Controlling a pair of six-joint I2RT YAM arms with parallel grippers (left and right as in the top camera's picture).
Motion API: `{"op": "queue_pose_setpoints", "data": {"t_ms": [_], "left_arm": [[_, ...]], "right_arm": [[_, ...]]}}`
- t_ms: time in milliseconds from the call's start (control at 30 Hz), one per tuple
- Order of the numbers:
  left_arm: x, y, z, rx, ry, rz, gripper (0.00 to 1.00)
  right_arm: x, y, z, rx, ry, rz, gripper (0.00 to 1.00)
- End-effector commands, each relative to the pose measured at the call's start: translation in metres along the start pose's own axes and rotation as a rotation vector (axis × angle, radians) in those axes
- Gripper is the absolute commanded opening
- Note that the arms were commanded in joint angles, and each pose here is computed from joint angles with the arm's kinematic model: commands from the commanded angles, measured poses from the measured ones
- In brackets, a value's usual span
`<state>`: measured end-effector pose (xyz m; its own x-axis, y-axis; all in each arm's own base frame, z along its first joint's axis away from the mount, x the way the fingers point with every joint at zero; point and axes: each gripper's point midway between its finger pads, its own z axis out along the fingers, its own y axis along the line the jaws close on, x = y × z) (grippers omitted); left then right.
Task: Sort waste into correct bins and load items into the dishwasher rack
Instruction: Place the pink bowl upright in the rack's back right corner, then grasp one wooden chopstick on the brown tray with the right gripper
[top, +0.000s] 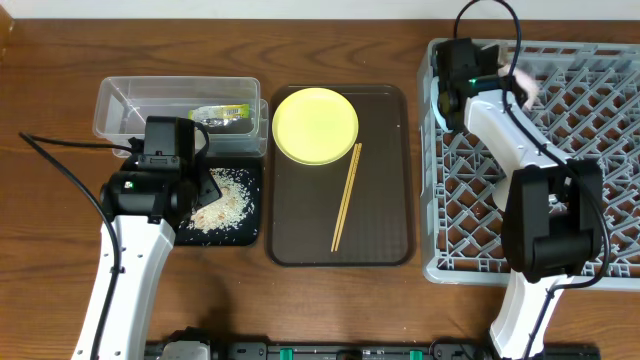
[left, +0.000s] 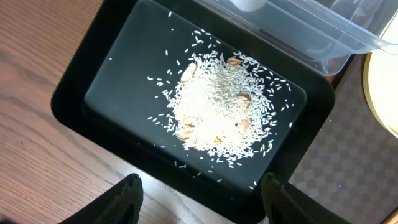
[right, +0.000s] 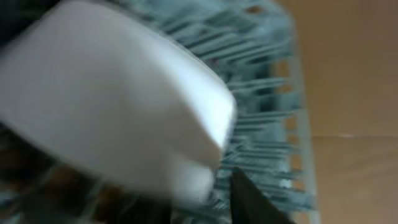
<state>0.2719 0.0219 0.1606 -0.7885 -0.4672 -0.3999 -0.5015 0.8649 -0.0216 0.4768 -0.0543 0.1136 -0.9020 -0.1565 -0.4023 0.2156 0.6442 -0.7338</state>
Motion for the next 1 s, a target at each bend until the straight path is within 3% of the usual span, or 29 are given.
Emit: {"op": "queue_pose_setpoints", "data": {"t_ms": [0, 100, 167, 233, 367, 500, 667, 967], "left_arm": [[-0.005, 0.004, -0.005, -0.01, -0.025, -0.014, 0.64], [-0.005, 0.004, -0.005, -0.01, -0.025, -0.014, 0.64], [-0.005, 0.004, -0.005, -0.01, -0.025, -0.014, 0.64], [-0.005, 0.004, -0.005, -0.01, -0.025, -0.014, 0.64], [-0.005, 0.004, -0.005, -0.009, -0.025, -0.014, 0.64], [-0.005, 0.004, -0.005, -0.009, -0.026, -0.014, 0.64], [-0.005, 0.004, -0.005, -0.01, -0.025, -0.014, 0.64], [-0.005, 0.004, -0.005, -0.01, -0.025, -0.014, 0.64]], "right_arm": [[-0.013, 0.005, -0.028, -0.196, -0.04, 0.158, 0.41], [-0.026, -0.013, -0.056, -0.256, -0.099, 0.206, 0.6], [-0.033, -0.025, -0.08, -0.308, -0.146, 0.235, 0.65], [-0.038, -0.025, -0.109, -0.425, -0.188, 0.242, 0.65], [-0.033, 0.012, -0.187, -0.847, -0.237, 0.175, 0.62], [-0.008, 0.055, -0.245, -1.147, -0.178, 0.074, 0.57], [0.029, 0.107, -0.265, -1.188, -0.025, 0.018, 0.52], [0.097, 0.188, -0.247, -1.083, 0.258, -0.017, 0.44]]}}
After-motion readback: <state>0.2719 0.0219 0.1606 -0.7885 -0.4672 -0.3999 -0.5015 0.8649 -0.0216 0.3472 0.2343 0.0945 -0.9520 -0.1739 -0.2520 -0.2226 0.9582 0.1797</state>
